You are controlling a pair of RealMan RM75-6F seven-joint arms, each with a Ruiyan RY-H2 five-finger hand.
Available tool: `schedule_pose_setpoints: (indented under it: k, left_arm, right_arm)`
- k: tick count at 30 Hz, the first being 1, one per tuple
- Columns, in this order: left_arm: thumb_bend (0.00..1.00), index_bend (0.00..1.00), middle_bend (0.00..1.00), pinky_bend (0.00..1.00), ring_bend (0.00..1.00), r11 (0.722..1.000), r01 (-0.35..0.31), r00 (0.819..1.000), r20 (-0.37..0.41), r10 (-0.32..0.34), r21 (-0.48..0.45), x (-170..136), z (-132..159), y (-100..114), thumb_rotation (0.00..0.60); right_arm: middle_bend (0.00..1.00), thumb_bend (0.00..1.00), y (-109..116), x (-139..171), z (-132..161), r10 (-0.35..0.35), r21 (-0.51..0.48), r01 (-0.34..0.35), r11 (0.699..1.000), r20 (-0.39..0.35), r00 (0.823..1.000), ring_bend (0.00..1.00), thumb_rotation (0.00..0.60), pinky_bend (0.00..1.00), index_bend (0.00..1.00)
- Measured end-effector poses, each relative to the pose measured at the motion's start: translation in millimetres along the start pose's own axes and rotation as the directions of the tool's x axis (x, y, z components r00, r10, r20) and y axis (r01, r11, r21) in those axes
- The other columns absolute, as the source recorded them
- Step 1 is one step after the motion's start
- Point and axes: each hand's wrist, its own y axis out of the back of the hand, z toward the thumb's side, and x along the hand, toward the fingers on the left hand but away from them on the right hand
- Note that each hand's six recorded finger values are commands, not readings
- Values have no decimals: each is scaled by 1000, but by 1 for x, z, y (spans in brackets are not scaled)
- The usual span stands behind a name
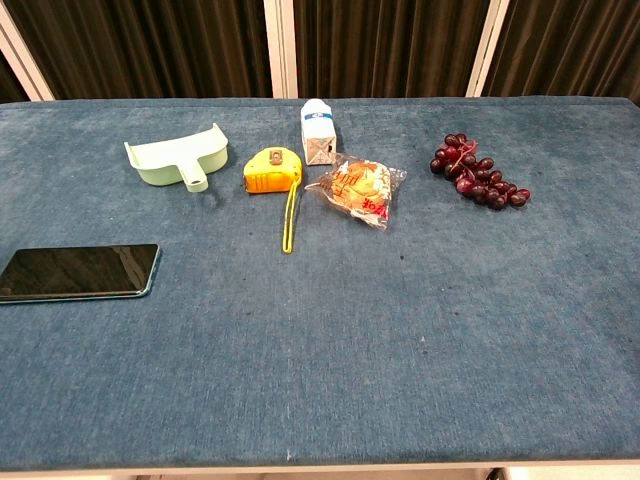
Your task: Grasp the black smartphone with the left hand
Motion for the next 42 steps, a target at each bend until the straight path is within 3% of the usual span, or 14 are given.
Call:
schedule_pose_setpoints:
  k: [6, 14, 23, 29, 42]
  left_arm:
    - [56, 174, 169, 0, 92, 1000, 3, 1000, 31, -2, -16, 7, 11, -6, 600]
    - [70, 174, 199, 0, 135, 999, 22, 986, 163, -16, -37, 27, 61, -16, 600]
    - [84, 194, 201, 0, 137, 988, 157, 951, 268, -154, 11, 44, 127, -60, 600]
    - [115, 212, 220, 0, 151, 980, 199, 945, 261, -199, 26, 50, 150, -86, 600]
    - [143, 281, 220, 0, 144, 976, 206, 959, 183, -216, 68, 56, 151, -108, 600]
  right_arm:
    - [64, 227, 5, -2, 0, -14, -5, 14, 1000, 7, 1000, 0, 600, 0, 0]
    - [64, 227, 15, -2, -8, -42, -3, 42, 999, 17, 999, 0, 600, 0, 0]
    - [64, 226, 12, -1, -14, -28, -14, 28, 1000, 27, 999, 0, 600, 0, 0]
    - [64, 227, 10, -3, -16, -19, -17, 20, 1000, 32, 999, 0, 600, 0, 0]
    - [64, 227, 4, -4, -21, -5, -29, 6, 1000, 49, 999, 0, 600, 0, 0]
